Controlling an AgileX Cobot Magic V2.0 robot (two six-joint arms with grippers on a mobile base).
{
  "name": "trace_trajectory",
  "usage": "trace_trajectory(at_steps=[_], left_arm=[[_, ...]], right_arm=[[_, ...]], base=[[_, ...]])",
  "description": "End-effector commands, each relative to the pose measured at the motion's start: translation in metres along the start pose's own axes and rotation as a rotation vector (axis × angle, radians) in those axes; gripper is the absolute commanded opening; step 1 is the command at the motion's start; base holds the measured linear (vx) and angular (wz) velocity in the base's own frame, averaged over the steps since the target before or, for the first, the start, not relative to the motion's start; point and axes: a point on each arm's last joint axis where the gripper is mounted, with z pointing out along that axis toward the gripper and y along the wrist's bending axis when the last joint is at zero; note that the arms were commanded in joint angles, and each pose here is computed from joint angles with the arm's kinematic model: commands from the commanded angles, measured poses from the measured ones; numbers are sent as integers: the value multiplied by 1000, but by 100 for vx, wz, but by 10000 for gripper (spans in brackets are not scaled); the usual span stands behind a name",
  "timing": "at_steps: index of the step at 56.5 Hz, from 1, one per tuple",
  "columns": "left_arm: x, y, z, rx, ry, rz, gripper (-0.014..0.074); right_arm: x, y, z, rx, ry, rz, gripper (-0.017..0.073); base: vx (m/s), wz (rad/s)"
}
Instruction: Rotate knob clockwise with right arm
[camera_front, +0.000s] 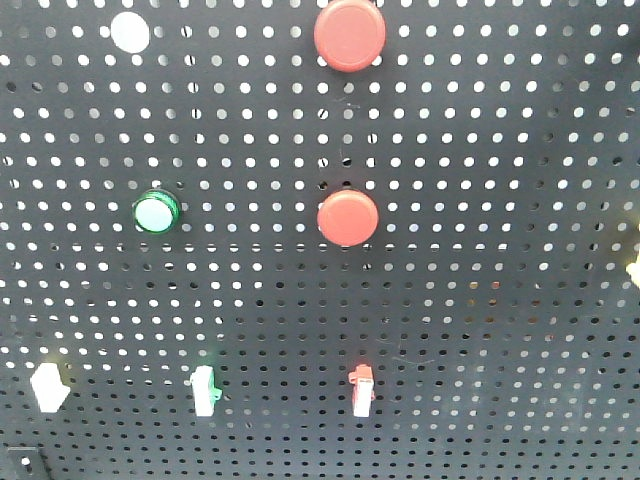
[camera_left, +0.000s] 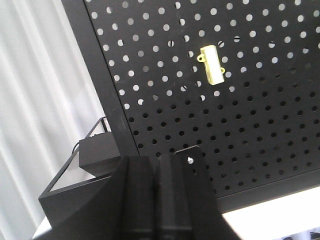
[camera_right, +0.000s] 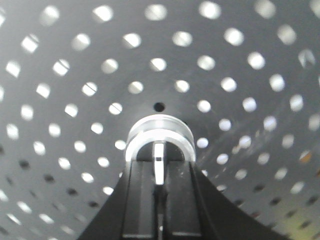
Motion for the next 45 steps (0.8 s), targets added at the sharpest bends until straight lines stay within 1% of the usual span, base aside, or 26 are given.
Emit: trace_trajectory(at_steps=[1, 5, 12, 21, 40, 45], left_arm=[[3, -2, -1, -5, -61, -10, -6], [3, -2, -1, -5, -61, -10, -6], [3, -2, -1, -5, -61, -10, -6], [3, -2, -1, -5, -61, -10, -6], [3, -2, -1, -5, -61, -10, -6], [3, -2, -1, -5, -61, -10, -6]], right_arm=[[-17, 24, -11, -234, -114, 23, -8], [-18, 25, -11, -237, -114, 34, -8], [-17, 26, -11, -249, -113, 37, -8], [-18, 29, -12, -285, -111, 69, -8], [-18, 29, -12, -288, -112, 69, 0], [-18, 29, -12, -287, -117, 51, 6]], base=[[0, 0], [0, 0], [0, 0], [0, 0], [0, 0], [0, 0]])
